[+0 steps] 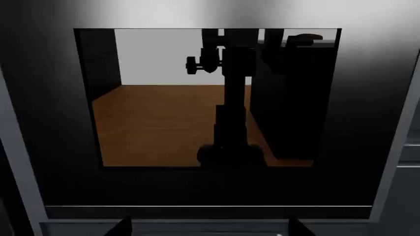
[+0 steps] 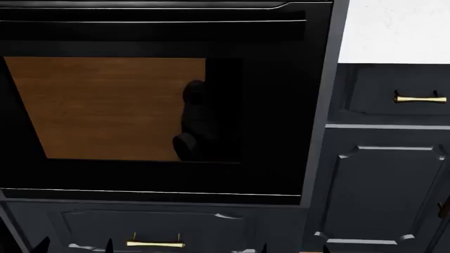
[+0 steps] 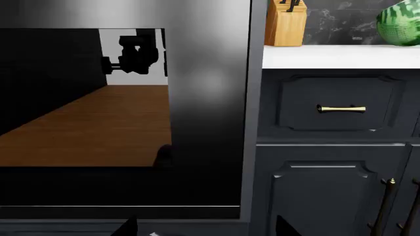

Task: Close the microwave door

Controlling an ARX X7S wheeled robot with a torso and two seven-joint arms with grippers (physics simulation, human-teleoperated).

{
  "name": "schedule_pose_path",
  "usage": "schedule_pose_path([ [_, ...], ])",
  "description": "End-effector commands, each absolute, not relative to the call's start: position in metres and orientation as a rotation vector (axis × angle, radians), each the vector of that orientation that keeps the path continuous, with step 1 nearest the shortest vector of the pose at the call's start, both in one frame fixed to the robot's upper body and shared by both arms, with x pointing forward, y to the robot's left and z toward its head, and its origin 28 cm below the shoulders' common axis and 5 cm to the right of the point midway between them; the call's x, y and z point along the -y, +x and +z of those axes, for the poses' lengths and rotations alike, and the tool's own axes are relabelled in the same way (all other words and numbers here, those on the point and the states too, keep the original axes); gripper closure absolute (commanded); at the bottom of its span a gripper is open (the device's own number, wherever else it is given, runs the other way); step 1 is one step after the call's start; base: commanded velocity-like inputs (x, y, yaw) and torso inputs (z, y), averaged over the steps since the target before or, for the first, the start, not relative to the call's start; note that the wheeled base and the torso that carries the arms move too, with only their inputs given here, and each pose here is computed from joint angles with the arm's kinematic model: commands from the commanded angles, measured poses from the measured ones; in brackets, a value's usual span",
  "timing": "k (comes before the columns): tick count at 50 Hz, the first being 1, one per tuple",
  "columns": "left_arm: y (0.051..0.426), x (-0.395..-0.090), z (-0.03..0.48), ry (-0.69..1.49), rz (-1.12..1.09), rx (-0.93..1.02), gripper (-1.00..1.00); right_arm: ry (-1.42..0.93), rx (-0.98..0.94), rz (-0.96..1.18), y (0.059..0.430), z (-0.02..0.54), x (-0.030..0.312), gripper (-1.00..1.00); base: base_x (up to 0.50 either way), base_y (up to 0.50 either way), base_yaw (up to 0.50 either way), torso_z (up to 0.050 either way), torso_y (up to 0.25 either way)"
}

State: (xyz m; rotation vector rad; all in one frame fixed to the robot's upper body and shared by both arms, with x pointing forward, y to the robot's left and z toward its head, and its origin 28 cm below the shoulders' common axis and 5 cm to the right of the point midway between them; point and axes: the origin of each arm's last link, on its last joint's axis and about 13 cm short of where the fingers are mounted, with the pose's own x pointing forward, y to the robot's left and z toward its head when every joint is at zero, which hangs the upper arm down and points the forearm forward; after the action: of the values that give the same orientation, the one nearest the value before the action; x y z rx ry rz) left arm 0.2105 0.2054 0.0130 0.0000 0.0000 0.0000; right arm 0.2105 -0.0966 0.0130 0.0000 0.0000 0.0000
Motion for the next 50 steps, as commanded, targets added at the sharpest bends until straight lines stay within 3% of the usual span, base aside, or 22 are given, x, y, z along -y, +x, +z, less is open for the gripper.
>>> schedule_pose_path([
  [1, 0.2100, -0.2061, 0.0138, -0.046, -0.017, 0.017, -1.00, 0.021, 0.015, 0.008, 0.2102, 0.0123, 0.0981, -1.00, 0.00, 0.00, 0.00, 0.000, 0.000],
  [18, 0.2088, -0.2054, 0.0157, -0.040, -0.024, 0.025, -1.00, 0.018, 0.050, 0.076, 0.2064, 0.0151, 0.0957, -1.00, 0.00, 0.02, 0.00, 0.000, 0.000],
  [50, 0.2094, -0.2067, 0.0154, -0.059, -0.031, 0.035, -1.00, 0.007, 0.048, 0.051, 0.2071, 0.0140, 0.0962, -1.00, 0.00, 0.50, 0.00, 0.000, 0.000],
])
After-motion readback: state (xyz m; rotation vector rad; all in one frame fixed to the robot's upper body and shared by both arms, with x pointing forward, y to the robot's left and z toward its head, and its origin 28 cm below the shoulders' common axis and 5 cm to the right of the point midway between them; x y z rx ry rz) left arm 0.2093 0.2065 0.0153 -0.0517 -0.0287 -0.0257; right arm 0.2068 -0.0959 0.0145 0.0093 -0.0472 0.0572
